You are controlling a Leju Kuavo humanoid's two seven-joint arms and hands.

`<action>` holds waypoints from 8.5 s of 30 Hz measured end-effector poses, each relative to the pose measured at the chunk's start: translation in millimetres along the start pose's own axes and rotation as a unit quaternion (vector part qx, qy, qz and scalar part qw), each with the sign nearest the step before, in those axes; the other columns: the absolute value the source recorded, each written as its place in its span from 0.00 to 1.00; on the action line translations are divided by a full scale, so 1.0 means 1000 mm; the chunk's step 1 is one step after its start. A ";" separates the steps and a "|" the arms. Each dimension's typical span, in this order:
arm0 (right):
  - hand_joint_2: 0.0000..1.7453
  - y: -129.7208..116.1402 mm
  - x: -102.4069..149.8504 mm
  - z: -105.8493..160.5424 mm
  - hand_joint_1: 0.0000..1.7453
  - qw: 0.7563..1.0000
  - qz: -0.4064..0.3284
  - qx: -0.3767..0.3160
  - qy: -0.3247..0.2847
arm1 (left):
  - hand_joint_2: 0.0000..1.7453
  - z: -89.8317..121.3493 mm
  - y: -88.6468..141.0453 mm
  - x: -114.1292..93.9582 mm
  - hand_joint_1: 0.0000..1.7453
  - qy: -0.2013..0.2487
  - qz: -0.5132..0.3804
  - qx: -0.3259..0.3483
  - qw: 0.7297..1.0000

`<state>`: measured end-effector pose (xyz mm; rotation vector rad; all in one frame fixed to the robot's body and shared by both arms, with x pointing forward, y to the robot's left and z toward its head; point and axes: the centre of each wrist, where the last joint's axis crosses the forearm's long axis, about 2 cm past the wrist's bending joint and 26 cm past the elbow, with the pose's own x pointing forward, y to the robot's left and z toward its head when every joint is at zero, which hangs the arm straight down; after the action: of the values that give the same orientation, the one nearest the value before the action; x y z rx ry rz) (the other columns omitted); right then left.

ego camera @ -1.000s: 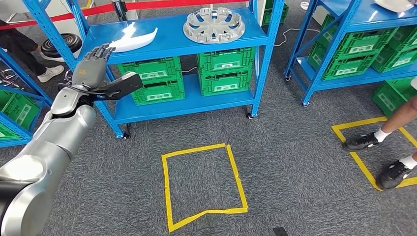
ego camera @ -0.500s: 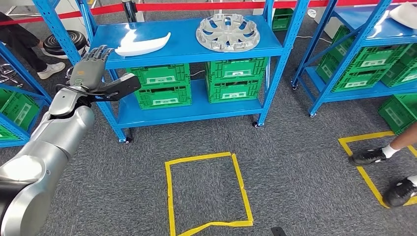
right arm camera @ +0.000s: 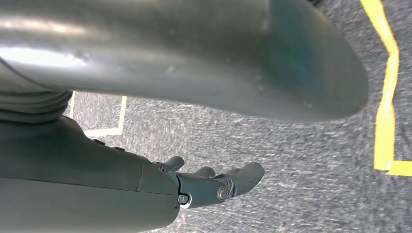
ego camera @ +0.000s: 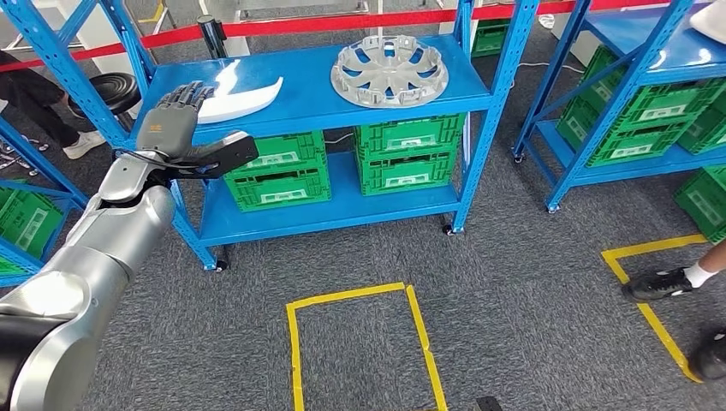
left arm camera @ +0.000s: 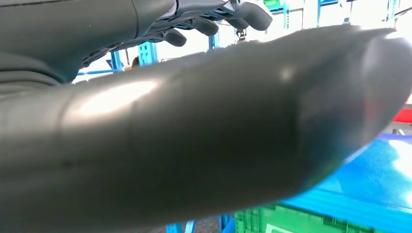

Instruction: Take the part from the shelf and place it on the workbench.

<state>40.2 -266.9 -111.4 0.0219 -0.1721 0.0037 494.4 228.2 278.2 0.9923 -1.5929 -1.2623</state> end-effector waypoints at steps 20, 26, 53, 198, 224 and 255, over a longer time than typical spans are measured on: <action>0.00 -0.001 -0.001 0.000 0.00 1.000 -0.008 -0.001 0.001 | 0.00 -0.001 -0.002 0.005 0.00 -0.007 -0.003 -0.003 1.000; 0.00 -0.001 0.000 0.000 0.00 1.000 -0.007 -0.001 -0.001 | 0.00 -0.001 0.001 0.003 0.00 -0.007 -0.005 0.001 1.000; 0.00 0.001 0.001 0.000 0.00 1.000 -0.006 0.002 0.002 | 0.00 -0.003 0.000 0.011 0.00 -0.013 0.005 -0.026 1.000; 0.00 -0.008 0.001 0.000 0.00 1.000 -0.015 -0.009 0.001 | 1.00 0.065 0.064 0.064 1.00 -0.354 0.570 0.180 0.720; 0.00 -0.008 0.002 0.000 0.00 1.000 -0.011 -0.006 -0.001 | 1.00 0.088 0.064 0.068 1.00 -0.379 0.559 0.203 0.709; 0.00 -0.003 0.001 0.000 0.00 1.000 -0.022 -0.006 0.001 | 1.00 0.093 0.056 0.063 1.00 -0.377 0.552 0.191 0.719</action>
<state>41.7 -270.4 -111.4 0.0132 -0.1689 -0.0418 381.6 207.8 330.7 -0.4733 -2.5188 -0.4212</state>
